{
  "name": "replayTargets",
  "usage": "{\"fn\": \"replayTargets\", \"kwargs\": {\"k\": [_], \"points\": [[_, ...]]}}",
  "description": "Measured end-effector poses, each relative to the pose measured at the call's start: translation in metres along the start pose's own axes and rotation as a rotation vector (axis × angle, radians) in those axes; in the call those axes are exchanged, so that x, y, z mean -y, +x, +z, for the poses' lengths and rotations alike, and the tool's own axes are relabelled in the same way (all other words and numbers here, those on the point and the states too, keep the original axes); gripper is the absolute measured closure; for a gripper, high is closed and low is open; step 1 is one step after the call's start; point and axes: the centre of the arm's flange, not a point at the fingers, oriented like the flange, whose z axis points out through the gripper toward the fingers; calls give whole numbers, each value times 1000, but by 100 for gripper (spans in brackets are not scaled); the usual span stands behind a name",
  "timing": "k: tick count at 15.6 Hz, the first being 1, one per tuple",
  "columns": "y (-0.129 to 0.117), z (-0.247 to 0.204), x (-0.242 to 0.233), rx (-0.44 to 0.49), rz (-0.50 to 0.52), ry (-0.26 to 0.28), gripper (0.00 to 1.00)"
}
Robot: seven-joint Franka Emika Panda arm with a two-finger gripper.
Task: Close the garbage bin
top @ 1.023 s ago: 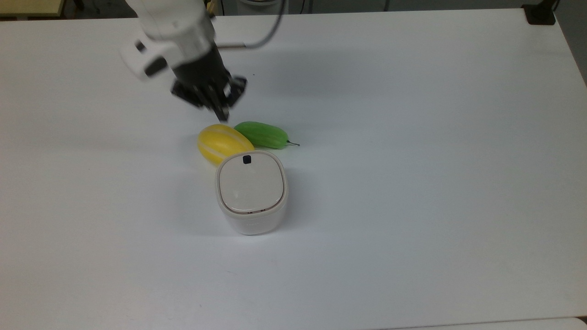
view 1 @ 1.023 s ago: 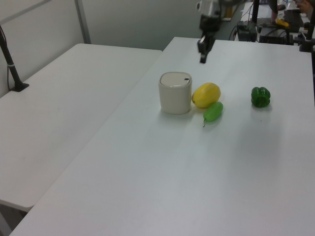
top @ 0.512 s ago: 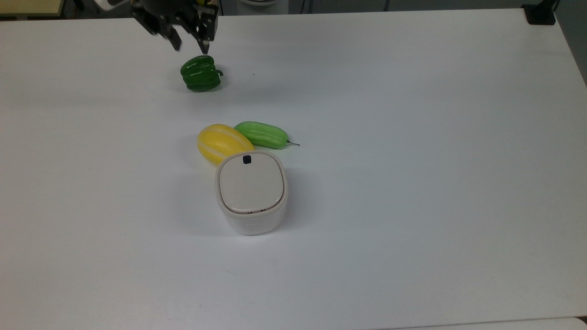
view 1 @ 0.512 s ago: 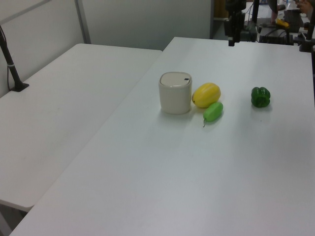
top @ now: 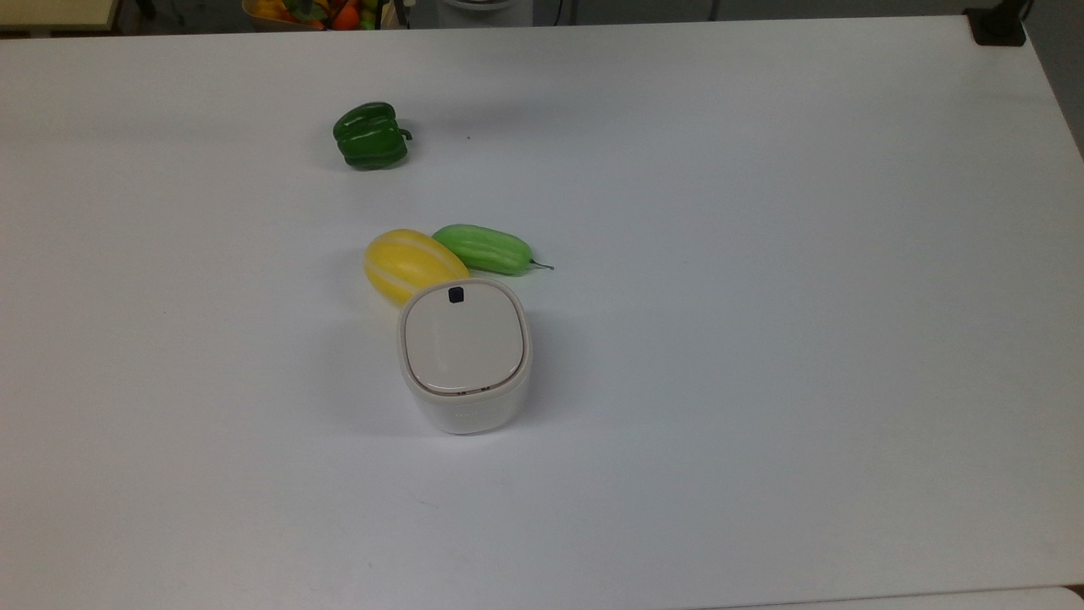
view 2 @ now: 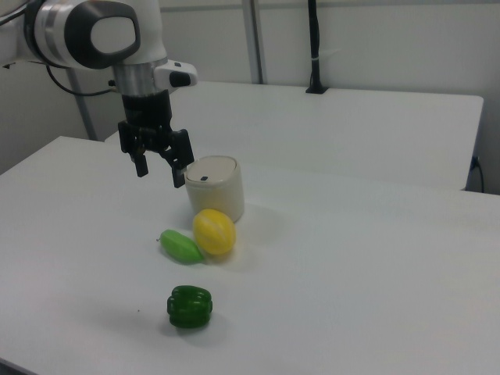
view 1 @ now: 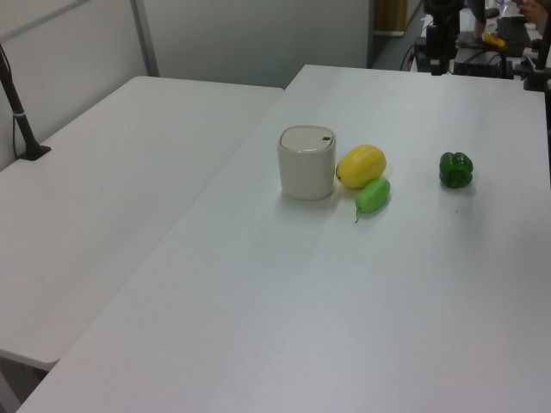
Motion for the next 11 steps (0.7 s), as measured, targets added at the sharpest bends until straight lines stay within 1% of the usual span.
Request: {"fn": "replayTargets", "kwargs": {"k": [5,8,11], "points": [[-8,-7,-23,-8,-52,5,0],[-15,-19,-38,-5,-24,9,0],[-28,-36,-58,14,13,16,0]]}}
